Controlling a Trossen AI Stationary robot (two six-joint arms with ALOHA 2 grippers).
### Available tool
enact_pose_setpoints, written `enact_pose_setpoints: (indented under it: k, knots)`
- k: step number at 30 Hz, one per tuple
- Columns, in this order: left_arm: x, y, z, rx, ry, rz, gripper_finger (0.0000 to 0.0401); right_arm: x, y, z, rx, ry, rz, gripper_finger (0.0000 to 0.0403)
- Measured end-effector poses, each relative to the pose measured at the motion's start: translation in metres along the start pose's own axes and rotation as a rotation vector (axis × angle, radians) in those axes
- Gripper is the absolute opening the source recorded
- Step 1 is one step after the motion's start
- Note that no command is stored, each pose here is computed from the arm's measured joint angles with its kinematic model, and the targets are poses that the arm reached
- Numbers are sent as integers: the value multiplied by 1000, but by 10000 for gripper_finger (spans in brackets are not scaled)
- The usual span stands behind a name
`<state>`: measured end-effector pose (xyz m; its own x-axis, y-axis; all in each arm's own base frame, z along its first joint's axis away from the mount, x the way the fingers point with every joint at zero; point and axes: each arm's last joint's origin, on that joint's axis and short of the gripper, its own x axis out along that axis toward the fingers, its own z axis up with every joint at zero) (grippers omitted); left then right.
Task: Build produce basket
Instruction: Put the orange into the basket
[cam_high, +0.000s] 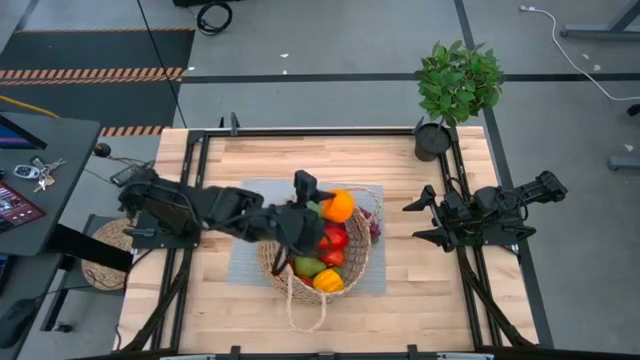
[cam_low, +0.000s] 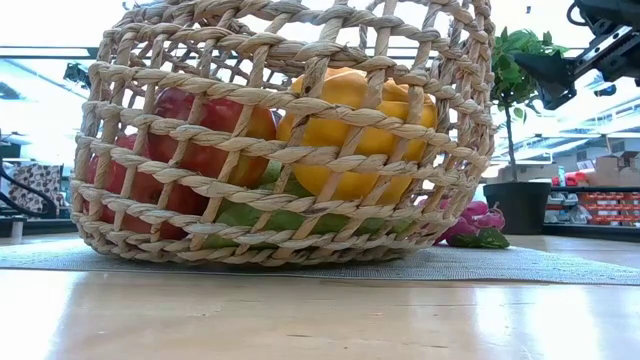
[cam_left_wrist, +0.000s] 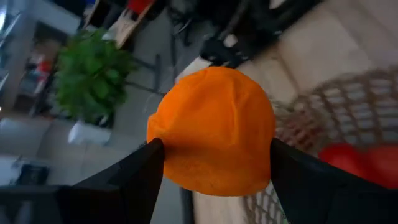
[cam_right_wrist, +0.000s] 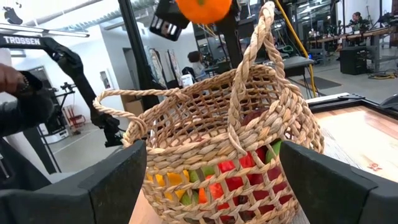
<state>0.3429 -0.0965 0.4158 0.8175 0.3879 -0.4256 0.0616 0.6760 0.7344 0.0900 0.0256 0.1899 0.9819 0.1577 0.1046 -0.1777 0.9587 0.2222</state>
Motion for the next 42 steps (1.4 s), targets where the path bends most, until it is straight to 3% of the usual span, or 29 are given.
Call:
enact_pose_setpoints:
  k: [3,9,12,14,17,19,35,38,42]
  knots:
    - [5,2,9,-50,44,59,270,0,0,0,0,-1,0,370]
    - [22,1,14,-223,103,68,270,0,0,0,0,-3,0,370]
    - [26,-7,11,-277,138,2,270,0,0,0,0,-2,0,370]
    - [25,-14,9,-263,151,-109,270,0,0,0,0,-3,1,370]
    - [19,-25,7,-201,157,-287,270,0,0,0,1,-3,1,370]
    - [17,-31,6,-158,161,-315,270,0,0,0,0,-3,1,370]
    - [49,-73,-26,506,218,-396,270,0,0,0,0,-2,1,370]
    - [55,-77,-31,584,230,-377,270,0,0,0,0,-3,0,370]
    - [67,-75,-35,606,239,-303,270,0,0,0,0,-2,1,370]
